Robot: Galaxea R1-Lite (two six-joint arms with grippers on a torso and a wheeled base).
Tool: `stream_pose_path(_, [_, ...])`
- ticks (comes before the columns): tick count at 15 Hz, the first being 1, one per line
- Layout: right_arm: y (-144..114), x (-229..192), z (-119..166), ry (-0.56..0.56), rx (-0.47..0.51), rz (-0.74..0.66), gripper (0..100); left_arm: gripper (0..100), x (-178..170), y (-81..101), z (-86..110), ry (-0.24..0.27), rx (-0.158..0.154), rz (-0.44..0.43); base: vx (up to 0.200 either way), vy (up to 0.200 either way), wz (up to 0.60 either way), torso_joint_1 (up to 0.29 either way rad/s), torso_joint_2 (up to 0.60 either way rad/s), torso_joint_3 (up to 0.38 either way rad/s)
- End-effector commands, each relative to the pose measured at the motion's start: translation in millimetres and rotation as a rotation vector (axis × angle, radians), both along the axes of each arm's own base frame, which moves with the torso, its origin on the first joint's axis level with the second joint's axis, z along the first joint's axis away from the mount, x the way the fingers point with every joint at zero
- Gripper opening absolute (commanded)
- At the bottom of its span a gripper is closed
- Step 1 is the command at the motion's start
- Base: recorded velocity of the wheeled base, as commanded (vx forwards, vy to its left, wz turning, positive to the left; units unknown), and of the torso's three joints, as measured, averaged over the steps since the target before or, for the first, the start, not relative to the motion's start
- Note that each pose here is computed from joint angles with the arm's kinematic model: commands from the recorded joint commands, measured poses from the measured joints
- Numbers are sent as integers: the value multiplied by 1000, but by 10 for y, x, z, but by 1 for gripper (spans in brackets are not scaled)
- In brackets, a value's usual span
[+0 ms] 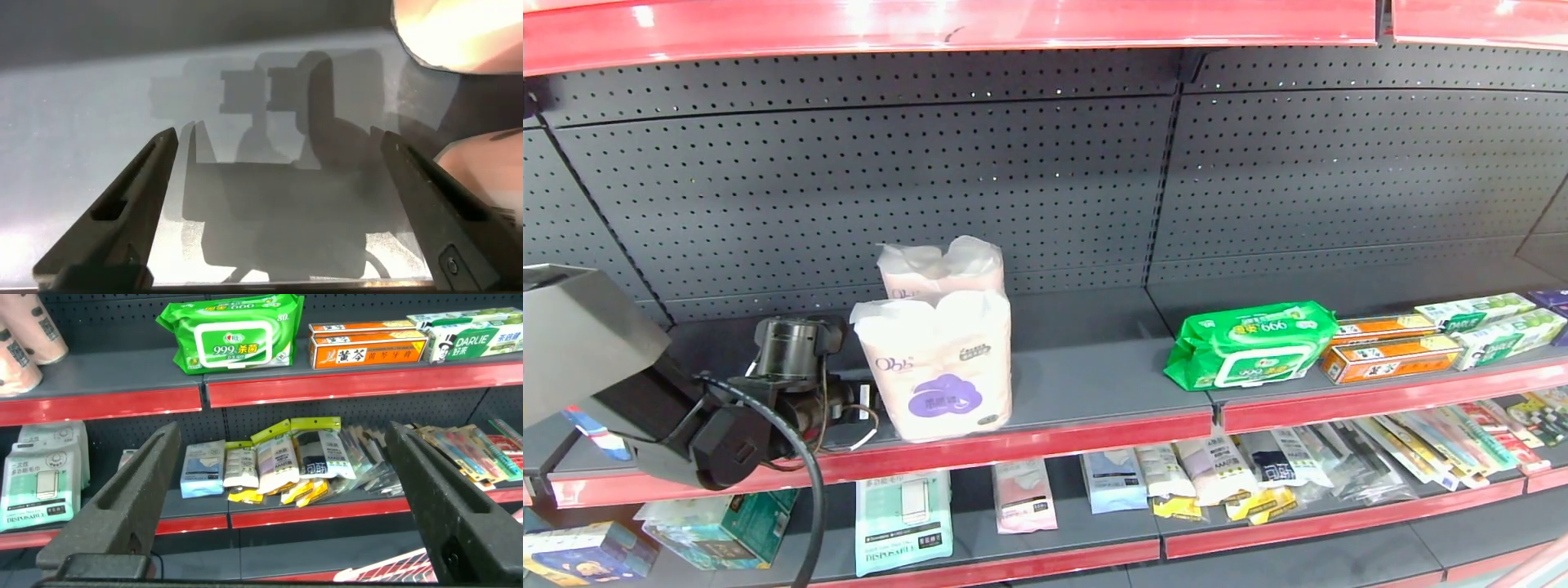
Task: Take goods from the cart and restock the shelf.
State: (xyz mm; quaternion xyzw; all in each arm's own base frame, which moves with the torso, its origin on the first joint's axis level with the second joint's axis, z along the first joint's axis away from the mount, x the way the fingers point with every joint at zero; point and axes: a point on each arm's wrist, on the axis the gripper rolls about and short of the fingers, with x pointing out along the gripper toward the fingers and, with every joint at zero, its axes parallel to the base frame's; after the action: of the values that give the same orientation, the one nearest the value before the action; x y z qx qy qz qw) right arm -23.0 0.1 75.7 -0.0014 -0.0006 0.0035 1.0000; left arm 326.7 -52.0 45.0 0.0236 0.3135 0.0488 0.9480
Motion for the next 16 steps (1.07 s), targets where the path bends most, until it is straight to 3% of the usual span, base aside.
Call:
stream_pose_path(1, [0, 1, 0, 1, 0, 1, 100, 100, -17, 108, 141, -41, -7, 30, 0, 0, 0, 0, 0, 0])
stream_pose_path(5, [0, 1, 0, 1, 0, 1, 100, 100, -242, 499, 643, -173, -32, 102, 0, 0, 0, 0, 0, 0])
stream_pose_path(6, [0, 1, 0, 1, 0, 1, 100, 100, -409, 598, 841, -212, -45, 95, 0, 0, 0, 0, 0, 0])
stream_pose_path(10, [0, 1, 0, 1, 0, 1, 100, 100, -1451, 687, 1404, -260, -96, 11, 0, 0, 0, 0, 0, 0])
stream_pose_path(12, [0, 1, 0, 1, 0, 1, 100, 100, -1883, 648, 1487, -324, -78, -33, 0, 0, 0, 0, 0, 0])
stream_pose_path(13, [0, 1, 0, 1, 0, 1, 100, 100, -2243, 602, 1484, -422, -13, -107, 0, 0, 0, 0, 0, 0])
stream_pose_path(14, [0, 1, -2, 3, 0, 1, 100, 100, -2538, 542, 1454, -518, -2, -242, 0, 0, 0, 0, 0, 0])
stream_pose_path(15, [0, 1, -2, 3, 0, 1, 100, 100, -2747, 509, 1411, -584, -8, -305, 0, 0, 0, 0, 0, 0])
stream_pose_path(16, [0, 1, 0, 1, 0, 1, 100, 100, -2877, 498, 1300, -590, -4, -298, 0, 0, 0, 0, 0, 0])
